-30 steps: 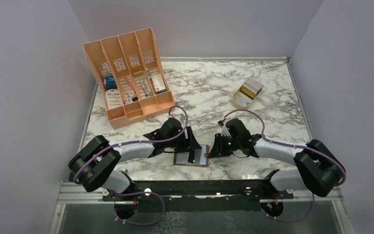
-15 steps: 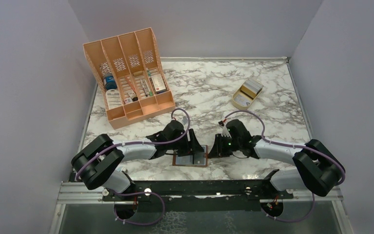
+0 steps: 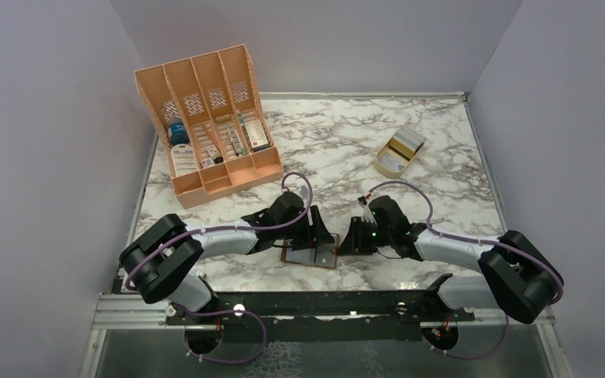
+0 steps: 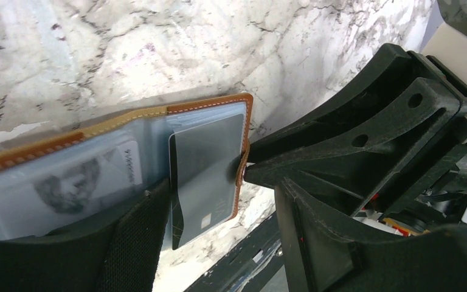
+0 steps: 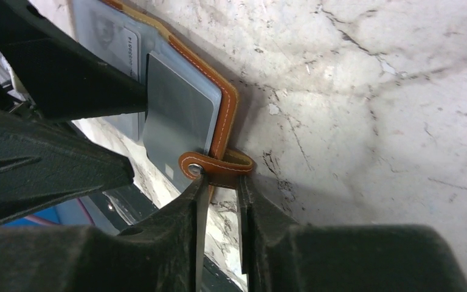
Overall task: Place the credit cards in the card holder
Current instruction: Insert the credit card into the card holder, then turn over the card slot in the card holder.
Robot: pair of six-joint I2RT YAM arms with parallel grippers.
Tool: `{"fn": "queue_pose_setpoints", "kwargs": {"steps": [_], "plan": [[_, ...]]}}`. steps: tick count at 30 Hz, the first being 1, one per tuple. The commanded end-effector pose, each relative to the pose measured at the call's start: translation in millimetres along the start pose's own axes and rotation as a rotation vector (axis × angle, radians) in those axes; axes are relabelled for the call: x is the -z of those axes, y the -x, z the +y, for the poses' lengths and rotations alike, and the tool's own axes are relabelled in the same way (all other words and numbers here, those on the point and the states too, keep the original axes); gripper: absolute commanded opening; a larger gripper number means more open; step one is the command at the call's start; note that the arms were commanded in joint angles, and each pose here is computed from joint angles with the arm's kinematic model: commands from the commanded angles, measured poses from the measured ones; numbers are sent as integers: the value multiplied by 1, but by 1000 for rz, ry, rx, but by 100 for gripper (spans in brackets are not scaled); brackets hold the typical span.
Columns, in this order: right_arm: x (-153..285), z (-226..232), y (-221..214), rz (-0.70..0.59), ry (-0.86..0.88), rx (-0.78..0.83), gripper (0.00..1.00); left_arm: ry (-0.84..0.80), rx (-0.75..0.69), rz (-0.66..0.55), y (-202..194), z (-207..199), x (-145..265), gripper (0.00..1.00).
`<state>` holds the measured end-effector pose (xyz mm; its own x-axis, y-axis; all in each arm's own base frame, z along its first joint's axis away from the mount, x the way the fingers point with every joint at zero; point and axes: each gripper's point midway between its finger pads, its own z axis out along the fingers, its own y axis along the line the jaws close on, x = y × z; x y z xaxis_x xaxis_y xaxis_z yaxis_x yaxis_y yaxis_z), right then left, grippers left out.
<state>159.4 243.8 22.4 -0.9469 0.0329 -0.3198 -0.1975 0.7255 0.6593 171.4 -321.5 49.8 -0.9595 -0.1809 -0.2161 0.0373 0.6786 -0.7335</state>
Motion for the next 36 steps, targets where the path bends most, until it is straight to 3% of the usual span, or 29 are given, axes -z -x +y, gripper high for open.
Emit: {"fn": "queue_pose_setpoints", "kwargs": {"steps": [1,14,26,36], "plan": [[7,-8,11,-60,-78,18,27,-35,-65,-28,11,-28,3,66],[36,32,32,-108,-5,52,34,149,-112,-115,48,17,46,73],[19,61,34,-72,65,68,33,-34,-56,-86,41,18,52,77],[-8,18,20,-20,-68,67,30,-87,-49,-73,41,17,44,78]]}}
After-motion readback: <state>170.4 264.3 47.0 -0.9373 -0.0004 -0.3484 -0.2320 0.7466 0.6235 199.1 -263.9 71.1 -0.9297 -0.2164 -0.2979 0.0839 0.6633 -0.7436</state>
